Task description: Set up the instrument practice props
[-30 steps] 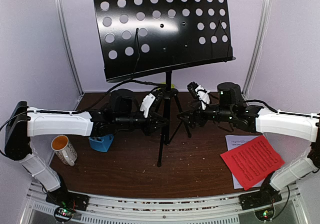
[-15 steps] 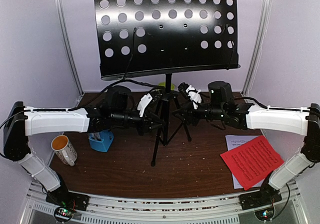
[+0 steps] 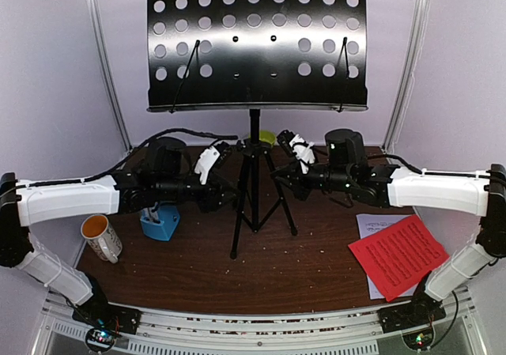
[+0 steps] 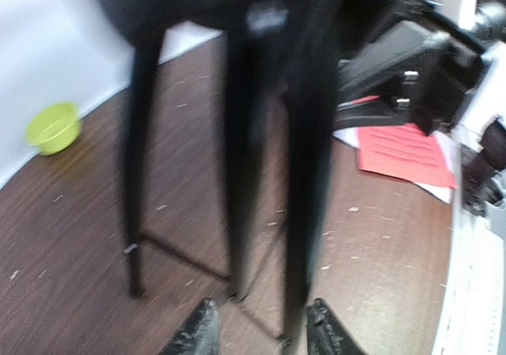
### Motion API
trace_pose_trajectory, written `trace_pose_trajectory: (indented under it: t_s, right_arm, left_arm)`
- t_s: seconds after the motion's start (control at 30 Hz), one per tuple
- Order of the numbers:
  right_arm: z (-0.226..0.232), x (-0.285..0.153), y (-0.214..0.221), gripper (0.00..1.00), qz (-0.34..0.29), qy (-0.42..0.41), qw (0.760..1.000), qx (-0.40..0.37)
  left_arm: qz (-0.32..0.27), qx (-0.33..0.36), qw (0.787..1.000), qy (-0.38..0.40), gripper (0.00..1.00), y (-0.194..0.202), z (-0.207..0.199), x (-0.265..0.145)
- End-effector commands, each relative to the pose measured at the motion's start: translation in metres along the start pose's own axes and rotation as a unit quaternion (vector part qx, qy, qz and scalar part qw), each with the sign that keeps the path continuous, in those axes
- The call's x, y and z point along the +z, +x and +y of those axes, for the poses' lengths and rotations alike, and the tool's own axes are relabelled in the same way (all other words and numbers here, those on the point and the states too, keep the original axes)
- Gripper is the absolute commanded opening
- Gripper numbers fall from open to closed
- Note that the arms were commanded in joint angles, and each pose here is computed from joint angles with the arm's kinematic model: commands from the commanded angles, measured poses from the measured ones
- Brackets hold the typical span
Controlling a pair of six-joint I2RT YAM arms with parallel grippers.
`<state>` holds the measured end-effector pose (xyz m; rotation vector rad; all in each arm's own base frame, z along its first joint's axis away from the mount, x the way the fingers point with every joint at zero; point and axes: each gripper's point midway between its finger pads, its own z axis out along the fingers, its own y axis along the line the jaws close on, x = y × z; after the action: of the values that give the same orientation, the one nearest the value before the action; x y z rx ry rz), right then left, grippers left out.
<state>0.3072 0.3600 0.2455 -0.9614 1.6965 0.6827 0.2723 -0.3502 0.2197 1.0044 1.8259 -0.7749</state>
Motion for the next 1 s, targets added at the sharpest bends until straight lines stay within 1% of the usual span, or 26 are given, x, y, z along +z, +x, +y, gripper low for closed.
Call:
trace_pose_trajectory:
  t_s: [0.0,0.1,0.2,0.3,0.33,0.37,0.4,0.5,0.53,0.7,0.83,0.97]
  right_arm:
    - [0.009,-0.011,-0.02,0.0,-0.033,0.009,0.998,0.052]
    - [0.012,-0.011,-0.017,0.0,-0.041,0.016,0.997,0.06]
    - [0.017,-0.008,-0.01,0.0,-0.027,0.023,0.997,0.064]
    - [0.022,-0.009,-0.009,0.0,-0.027,0.028,0.997,0.061]
    - [0.023,-0.01,-0.009,0.0,-0.028,0.029,0.997,0.062]
    - [0.024,-0.01,-0.007,0.0,-0.026,0.029,0.997,0.063]
    - [0.024,-0.01,-0.008,0.0,-0.027,0.031,0.997,0.064]
    - [0.026,-0.01,-0.006,0.0,-0.025,0.032,0.997,0.064]
    - [0.027,-0.011,-0.006,0.0,-0.025,0.031,0.997,0.063]
    - [0.024,-0.012,0.0,0.0,-0.02,0.04,0.997,0.061]
    - [0.022,-0.018,0.002,0.0,-0.01,0.049,0.997,0.053]
    - [0.017,-0.028,0.006,0.0,0.008,0.065,0.997,0.042]
  left_arm:
    - [-0.047,-0.015,0.995,-0.083,0.47,-0.014,0.025,-0.017]
    - [-0.049,-0.014,0.996,-0.078,0.52,-0.013,0.023,-0.015]
    - [-0.046,-0.003,0.998,-0.051,0.6,-0.015,0.01,-0.01]
    - [-0.047,0.007,0.998,-0.041,0.64,-0.012,-0.001,-0.005]
    - [-0.052,0.009,0.998,-0.036,0.73,-0.011,-0.005,-0.004]
    - [-0.061,0.01,0.998,-0.034,0.8,-0.011,-0.008,-0.004]
    - [-0.068,0.01,0.997,-0.029,0.84,-0.012,-0.012,-0.003]
    - [-0.066,0.003,0.997,-0.026,0.83,-0.01,-0.014,0.007]
    - [-0.062,0.0,0.998,-0.028,0.81,-0.009,-0.012,0.012]
    - [-0.044,-0.018,0.998,-0.04,0.62,-0.002,-0.004,0.027]
    - [-0.031,-0.028,0.998,-0.05,0.32,0.006,-0.002,0.024]
    - [-0.011,-0.029,0.998,-0.051,0.08,0.02,-0.001,0.013]
